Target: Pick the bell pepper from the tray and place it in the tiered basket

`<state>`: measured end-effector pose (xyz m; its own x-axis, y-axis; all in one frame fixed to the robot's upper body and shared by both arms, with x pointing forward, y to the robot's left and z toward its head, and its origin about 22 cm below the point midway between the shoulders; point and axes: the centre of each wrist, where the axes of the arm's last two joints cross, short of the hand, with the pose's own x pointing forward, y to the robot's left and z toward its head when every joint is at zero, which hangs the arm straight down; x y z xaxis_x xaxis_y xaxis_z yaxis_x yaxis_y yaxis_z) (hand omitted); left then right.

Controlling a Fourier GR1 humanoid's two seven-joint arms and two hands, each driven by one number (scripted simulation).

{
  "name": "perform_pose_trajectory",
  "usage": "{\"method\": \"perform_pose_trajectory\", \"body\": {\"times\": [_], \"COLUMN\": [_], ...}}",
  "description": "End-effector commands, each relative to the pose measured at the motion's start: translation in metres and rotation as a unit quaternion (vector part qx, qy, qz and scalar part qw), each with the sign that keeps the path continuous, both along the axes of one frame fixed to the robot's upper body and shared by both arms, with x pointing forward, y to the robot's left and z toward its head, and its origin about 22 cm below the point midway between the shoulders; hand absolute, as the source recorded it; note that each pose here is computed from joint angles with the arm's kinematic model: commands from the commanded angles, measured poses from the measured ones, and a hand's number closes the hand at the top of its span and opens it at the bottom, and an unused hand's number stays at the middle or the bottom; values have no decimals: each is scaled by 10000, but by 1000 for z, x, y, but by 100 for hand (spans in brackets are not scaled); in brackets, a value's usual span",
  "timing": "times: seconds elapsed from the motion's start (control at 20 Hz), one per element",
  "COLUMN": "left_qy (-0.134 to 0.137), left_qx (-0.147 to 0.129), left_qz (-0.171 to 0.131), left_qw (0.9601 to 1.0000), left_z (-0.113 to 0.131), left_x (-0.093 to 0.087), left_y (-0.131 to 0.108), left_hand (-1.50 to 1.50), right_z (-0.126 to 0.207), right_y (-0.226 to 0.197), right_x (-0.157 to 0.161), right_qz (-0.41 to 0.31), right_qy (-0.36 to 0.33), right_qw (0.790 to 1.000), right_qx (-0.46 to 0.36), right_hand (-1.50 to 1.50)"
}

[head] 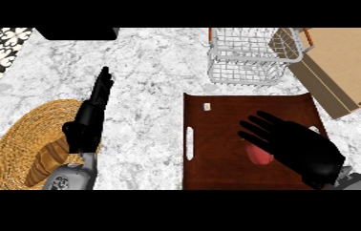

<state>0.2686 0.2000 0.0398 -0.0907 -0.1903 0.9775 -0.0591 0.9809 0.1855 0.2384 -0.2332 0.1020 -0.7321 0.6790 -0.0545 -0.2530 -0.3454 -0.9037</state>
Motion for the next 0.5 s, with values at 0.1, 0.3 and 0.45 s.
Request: {"method": "perform_pose_trajectory", "body": {"times": [0.1, 0.3, 0.45], "left_qy": [-1, -78, 82], "left_qx": [-14, -2, 16], "left_qz": [101, 42, 5], "left_qw": [9999, 10000, 10000], "left_z": [-13, -9, -10], "left_x": [13, 9, 6], "left_y": [16, 6, 13], "left_hand": [0, 0, 0], "right_z": [-30, -40, -36], "right_y": [7, 9, 2], "right_x": [1, -1, 0], "right_qz": [47, 104, 43], "right_qy": [187, 218, 200], "right_qw": [9998, 9997, 9997], "right_qx": [-1, -63, 120], "right_hand": [-150, -150, -150]}}
